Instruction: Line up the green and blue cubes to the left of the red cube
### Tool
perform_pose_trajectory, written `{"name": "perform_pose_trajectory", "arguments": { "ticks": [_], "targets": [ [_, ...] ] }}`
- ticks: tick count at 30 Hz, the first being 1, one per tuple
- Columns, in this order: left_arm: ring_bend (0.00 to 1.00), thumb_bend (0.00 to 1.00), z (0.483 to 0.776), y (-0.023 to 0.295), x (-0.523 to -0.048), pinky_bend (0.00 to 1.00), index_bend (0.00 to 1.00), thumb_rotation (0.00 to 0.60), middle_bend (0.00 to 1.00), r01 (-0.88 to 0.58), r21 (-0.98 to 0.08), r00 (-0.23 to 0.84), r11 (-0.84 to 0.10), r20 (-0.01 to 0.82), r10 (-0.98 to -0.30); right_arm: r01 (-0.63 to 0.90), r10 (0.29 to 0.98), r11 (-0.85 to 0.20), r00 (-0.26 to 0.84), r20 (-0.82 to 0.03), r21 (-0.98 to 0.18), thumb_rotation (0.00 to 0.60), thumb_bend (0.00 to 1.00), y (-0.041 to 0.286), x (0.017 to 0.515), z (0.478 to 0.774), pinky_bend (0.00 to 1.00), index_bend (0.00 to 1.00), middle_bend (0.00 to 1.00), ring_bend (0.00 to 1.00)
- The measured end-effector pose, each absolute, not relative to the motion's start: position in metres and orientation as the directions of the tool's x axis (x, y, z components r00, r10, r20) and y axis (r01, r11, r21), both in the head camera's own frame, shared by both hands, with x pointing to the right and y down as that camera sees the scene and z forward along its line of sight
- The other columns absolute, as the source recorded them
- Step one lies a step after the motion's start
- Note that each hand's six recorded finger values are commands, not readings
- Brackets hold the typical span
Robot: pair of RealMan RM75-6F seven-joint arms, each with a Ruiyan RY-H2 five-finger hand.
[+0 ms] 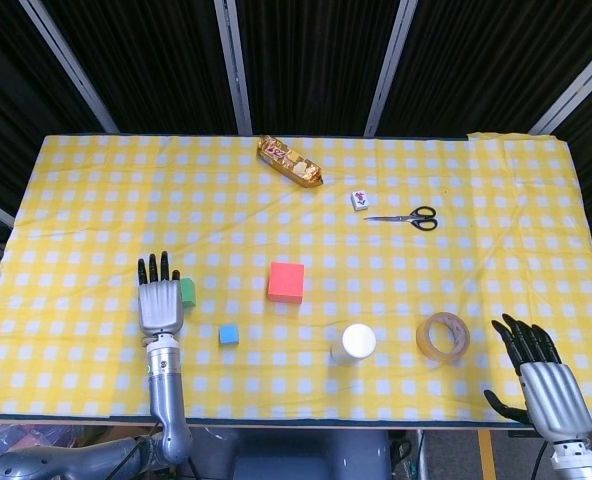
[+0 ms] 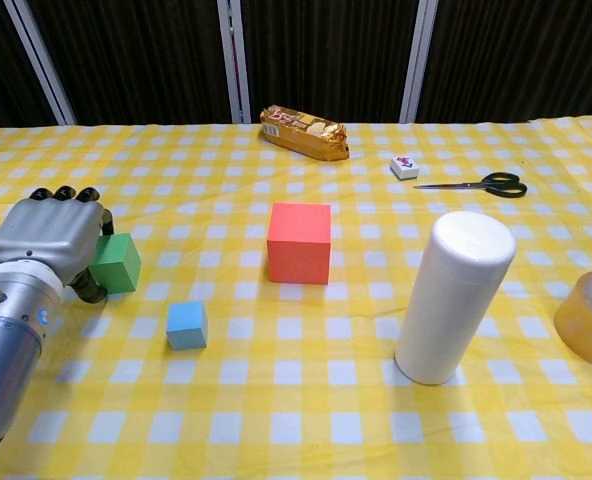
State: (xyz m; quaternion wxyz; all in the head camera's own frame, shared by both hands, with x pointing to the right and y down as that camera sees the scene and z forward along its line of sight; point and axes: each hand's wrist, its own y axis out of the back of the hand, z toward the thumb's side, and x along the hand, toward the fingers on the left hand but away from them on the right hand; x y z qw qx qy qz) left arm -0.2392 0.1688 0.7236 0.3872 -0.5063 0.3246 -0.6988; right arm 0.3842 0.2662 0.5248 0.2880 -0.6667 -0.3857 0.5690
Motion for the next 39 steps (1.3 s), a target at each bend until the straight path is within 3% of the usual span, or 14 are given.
{"name": "perform_pose_trajectory", "arguments": {
  "ticks": [11, 19, 32, 39],
  "targets": [
    [0.0, 0.35, 0.715, 0.161, -0.238, 0.0, 0.46, 0.6, 0.11, 0.208, -0.873, -0.194, -0.44, 0.404, -0.894, 0.185, 0.841, -0.54, 0.066, -0.538, -0.821, 0.6, 0.28, 0.267, 0.382, 0.524, 0.0, 0.05, 0.0, 0.0],
    [0.0, 0.36, 0.711, 0.153, -0.242, 0.0, 0.47, 0.6, 0.11, 0.164, -0.879, -0.192, -0.447, 0.416, -0.889, 0.183, 0.838, -0.543, 0.063, -0.542, -0.819, 0.6, 0.28, 0.268, 0.381, 0.525, 0.0, 0.05, 0.0, 0.0],
    [0.0, 0.36, 0.689, 0.119, -0.238, 0.0, 0.47, 0.6, 0.11, 0.088, -0.867, -0.067, -0.49, 0.486, -0.872, 0.182, 0.836, -0.546, 0.052, -0.546, -0.818, 0.6, 0.28, 0.269, 0.384, 0.524, 0.0, 0.05, 0.0, 0.0],
    [0.0, 0.35, 0.664, 0.103, -0.246, 0.0, 0.47, 0.6, 0.11, 0.153, -0.861, -0.013, -0.484, 0.488, -0.873, 0.182, 0.837, -0.545, 0.054, -0.545, -0.819, 0.6, 0.28, 0.269, 0.382, 0.523, 0.0, 0.05, 0.0, 0.0]
  ]
}}
